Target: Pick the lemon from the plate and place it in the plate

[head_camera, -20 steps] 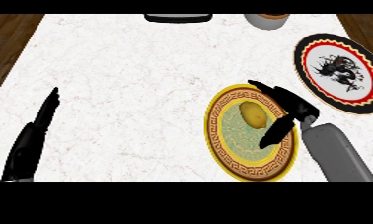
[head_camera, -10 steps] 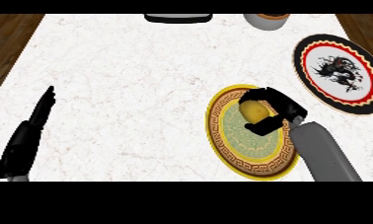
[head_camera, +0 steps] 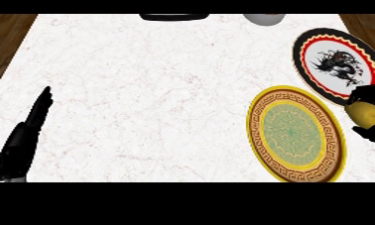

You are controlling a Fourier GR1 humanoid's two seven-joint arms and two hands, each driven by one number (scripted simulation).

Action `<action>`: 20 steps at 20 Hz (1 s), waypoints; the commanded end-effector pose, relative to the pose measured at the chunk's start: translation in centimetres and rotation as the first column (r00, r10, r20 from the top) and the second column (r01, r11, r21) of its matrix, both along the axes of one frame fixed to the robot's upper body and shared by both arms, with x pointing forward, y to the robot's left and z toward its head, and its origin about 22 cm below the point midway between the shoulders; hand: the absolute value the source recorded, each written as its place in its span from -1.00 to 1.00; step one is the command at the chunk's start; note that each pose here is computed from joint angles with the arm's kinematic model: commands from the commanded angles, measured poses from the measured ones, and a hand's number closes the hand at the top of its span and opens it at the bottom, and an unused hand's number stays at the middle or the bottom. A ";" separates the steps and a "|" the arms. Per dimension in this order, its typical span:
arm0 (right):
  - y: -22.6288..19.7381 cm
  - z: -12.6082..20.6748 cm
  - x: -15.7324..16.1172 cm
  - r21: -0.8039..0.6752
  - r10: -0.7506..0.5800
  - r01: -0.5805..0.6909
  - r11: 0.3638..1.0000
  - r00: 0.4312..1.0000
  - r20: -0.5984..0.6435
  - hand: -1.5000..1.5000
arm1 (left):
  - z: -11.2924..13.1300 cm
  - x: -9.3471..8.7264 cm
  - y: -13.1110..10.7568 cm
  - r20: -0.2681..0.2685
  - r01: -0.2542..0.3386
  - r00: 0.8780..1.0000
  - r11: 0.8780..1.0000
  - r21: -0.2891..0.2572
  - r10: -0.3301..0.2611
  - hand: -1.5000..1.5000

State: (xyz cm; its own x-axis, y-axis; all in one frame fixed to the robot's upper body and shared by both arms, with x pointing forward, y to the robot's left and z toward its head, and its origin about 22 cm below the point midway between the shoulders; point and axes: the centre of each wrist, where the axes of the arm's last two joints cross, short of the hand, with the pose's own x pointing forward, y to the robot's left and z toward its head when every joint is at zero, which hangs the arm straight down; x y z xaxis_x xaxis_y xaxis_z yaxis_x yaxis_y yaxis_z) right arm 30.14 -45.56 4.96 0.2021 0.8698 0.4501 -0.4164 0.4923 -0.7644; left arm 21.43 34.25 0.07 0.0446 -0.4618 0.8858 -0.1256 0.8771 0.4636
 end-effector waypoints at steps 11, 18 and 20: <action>-14.5 9.9 -8.2 -0.196 -0.190 0.306 0.932 0.870 0.456 1.00 | -0.4 0.1 -0.4 0.019 0.022 1.000 1.000 -0.019 -0.022 0.00; -15.7 13.0 -8.6 -0.141 -0.057 0.225 0.964 0.693 0.719 1.00 | 0.0 0.9 -0.8 0.004 0.041 0.999 0.999 -0.003 -0.041 0.00; -15.8 12.4 -8.7 -0.076 -0.038 0.144 0.987 0.659 0.751 1.00 | -0.3 0.7 -1.2 0.001 0.034 0.999 0.999 -0.005 -0.034 0.00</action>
